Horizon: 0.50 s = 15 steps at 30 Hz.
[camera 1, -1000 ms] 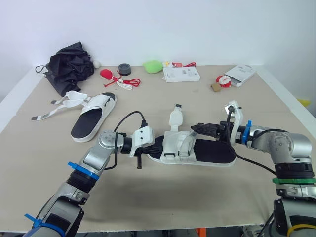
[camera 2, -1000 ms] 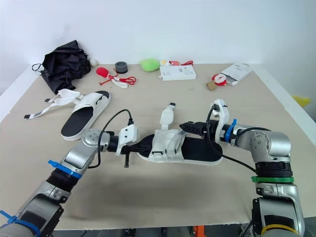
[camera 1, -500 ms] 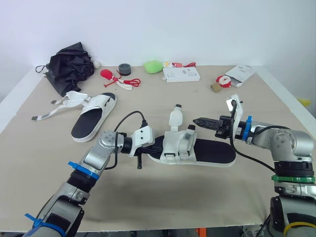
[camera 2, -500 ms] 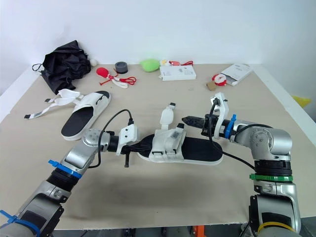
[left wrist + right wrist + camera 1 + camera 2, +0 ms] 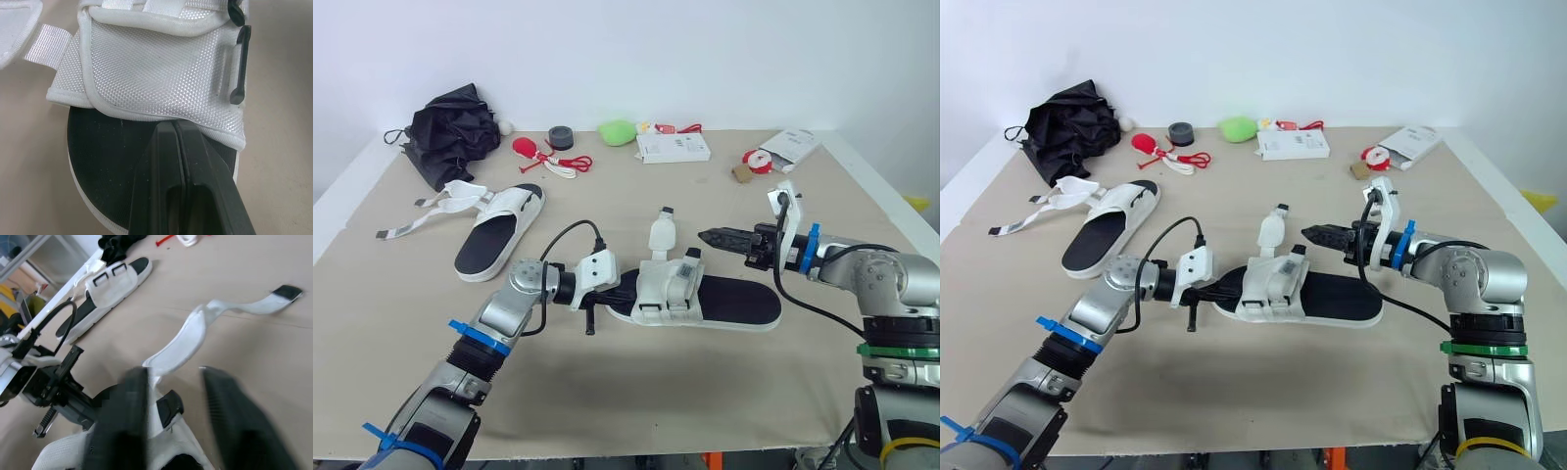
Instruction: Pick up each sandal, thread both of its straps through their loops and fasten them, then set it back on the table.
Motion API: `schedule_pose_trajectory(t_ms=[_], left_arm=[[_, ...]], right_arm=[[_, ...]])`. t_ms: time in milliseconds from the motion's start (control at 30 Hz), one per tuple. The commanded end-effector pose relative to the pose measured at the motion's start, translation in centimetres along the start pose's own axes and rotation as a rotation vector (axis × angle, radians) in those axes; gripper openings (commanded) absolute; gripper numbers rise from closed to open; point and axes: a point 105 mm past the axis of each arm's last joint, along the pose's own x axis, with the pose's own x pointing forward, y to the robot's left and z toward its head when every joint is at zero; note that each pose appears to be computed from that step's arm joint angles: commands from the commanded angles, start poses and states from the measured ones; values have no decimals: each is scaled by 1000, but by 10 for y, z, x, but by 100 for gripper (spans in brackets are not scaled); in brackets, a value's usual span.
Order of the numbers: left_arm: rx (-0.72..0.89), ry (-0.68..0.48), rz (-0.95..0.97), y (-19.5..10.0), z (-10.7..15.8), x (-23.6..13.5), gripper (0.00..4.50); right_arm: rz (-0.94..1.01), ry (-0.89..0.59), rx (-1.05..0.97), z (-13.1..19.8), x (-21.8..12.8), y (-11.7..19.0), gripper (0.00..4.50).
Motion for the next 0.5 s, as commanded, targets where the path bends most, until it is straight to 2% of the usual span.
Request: schedule_pose_trajectory(t_ms=[33,500], left_arm=[[-115,130,-53,-19,-41,4,0],[-116,134,-50,-19,-42,3,0]], right_arm=[[4,45,-8,-3,1,4,354],[75,70,-14,-8,13,12,354]])
